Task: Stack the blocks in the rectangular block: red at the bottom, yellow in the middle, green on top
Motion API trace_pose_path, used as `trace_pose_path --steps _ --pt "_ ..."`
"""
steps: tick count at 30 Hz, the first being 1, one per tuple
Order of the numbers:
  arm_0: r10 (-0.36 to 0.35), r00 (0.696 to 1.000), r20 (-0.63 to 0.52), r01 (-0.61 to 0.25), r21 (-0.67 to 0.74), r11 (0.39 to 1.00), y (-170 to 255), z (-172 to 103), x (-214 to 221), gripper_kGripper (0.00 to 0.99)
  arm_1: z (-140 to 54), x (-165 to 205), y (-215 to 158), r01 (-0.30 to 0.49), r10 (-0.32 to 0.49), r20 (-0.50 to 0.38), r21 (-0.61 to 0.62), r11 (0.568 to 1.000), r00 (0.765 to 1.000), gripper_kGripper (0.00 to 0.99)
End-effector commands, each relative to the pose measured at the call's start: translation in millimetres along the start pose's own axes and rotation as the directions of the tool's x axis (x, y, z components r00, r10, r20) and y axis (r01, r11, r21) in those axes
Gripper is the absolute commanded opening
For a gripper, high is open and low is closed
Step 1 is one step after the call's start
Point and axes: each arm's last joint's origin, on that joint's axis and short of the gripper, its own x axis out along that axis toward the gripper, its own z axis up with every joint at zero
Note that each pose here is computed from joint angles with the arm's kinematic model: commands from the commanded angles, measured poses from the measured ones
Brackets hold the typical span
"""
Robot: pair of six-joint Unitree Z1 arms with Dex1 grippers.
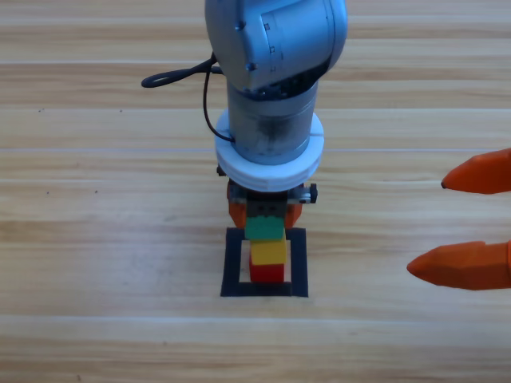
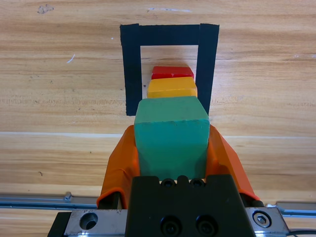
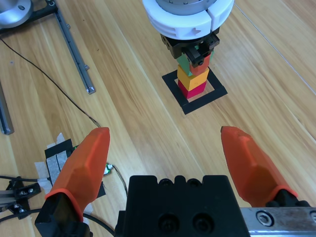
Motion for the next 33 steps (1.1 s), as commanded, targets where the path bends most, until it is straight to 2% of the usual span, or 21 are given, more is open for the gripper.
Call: trace_pose_path --steps 1,23,24,26,27,28,29,31,33 --pt "0.058 0.998 -0.031 -0.058 0.009 0.998 -8.0 -2.4 30.0 0.000 -5.7 6.4 4.6 -0.014 0.013 -0.044 -0.021 1.000 0.999 0.990" --pt "0.049 0.998 -0.038 -0.049 0.000 0.999 -14.4 -1.4 39.9 0.020 -6.2 6.6 4.6 -0.014 0.013 -0.045 -0.023 1.000 0.999 0.990" --pt "0.045 0.998 -0.036 -0.045 0.000 0.999 -14.6 -1.8 38.0 0.061 -6.2 6.6 4.6 -0.014 0.013 -0.045 -0.023 1.000 0.999 0.990" --pt "0.035 0.999 -0.031 -0.035 -0.002 0.999 -14.6 -1.0 34.2 0.268 -6.2 6.6 4.6 -0.014 0.013 -0.045 -0.023 1.000 0.999 0.990" --pt "0.031 0.999 -0.029 -0.031 -0.002 1.000 -14.4 -0.8 32.4 0.440 -5.7 6.4 4.6 -0.014 0.013 -0.044 -0.024 1.000 0.999 0.990" --pt "0.030 0.999 -0.028 -0.030 -0.004 1.000 -13.8 -0.8 31.0 0.658 -6.2 6.6 4.6 -0.014 0.013 -0.045 -0.023 1.000 0.999 0.990" --pt "0.033 0.999 -0.029 -0.033 -0.008 0.999 -12.4 -1.4 29.8 0.802 -6.2 6.6 4.6 -0.014 0.013 -0.045 -0.025 1.000 0.999 0.990" --pt "0.036 0.999 -0.026 -0.037 -0.008 0.999 -9.0 -1.7 27.2 0.934 -6.2 6.6 4.6 -0.014 0.013 -0.045 -0.025 1.000 0.999 0.990" --pt "0.033 0.999 -0.016 -0.033 -0.002 0.999 -6.6 -1.6 22.2 0.989 -6.2 6.6 4.6 -0.014 0.013 -0.045 -0.025 1.000 0.999 0.990"
